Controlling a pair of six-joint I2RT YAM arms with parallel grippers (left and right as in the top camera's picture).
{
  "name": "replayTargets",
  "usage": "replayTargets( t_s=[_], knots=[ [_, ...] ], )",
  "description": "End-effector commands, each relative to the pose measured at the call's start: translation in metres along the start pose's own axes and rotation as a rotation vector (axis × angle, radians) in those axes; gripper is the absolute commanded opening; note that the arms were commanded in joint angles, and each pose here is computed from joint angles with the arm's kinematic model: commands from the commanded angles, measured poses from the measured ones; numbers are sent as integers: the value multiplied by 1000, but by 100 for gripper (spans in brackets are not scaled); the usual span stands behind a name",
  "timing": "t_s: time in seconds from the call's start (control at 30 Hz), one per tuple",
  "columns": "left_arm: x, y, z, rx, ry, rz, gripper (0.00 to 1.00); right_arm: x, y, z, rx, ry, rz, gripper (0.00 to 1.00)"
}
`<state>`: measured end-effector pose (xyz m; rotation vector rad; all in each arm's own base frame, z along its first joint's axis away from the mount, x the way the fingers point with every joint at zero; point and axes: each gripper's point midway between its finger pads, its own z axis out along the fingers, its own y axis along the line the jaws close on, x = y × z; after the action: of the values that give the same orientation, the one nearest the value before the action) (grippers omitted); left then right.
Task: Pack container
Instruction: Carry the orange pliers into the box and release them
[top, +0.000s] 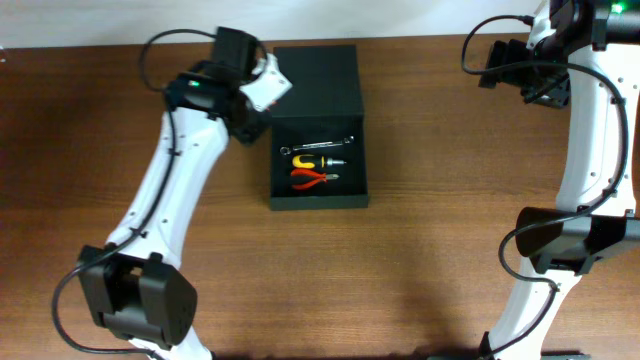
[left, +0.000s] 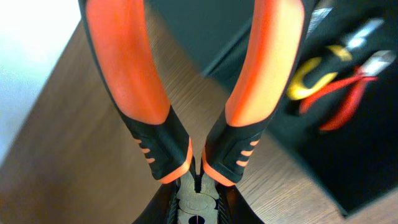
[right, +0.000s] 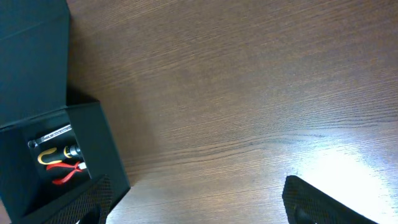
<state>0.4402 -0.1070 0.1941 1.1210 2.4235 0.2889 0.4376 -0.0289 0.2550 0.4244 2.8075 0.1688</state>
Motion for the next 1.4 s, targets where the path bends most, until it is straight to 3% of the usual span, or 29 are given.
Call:
replayTargets(
  t_s=[0.0, 0.3, 0.73, 1.03, 1.37],
  knots=[
    [-22, -17, -16, 8, -62, 145, 2, 1, -5, 3, 13, 11, 4, 88],
    [-46, -80, -7, 182, -135, 253, 2, 1, -4, 3, 13, 11, 3, 88],
    [-13, -133, 57, 328, 44, 356, 2, 1, -5, 3, 13, 11, 4, 88],
    [12, -169, 64, 452, 146, 448, 2, 1, -5, 3, 13, 11, 4, 88],
    [25, -178, 76, 463, 169, 503, 2, 1, -5, 3, 13, 11, 4, 87]
  ],
)
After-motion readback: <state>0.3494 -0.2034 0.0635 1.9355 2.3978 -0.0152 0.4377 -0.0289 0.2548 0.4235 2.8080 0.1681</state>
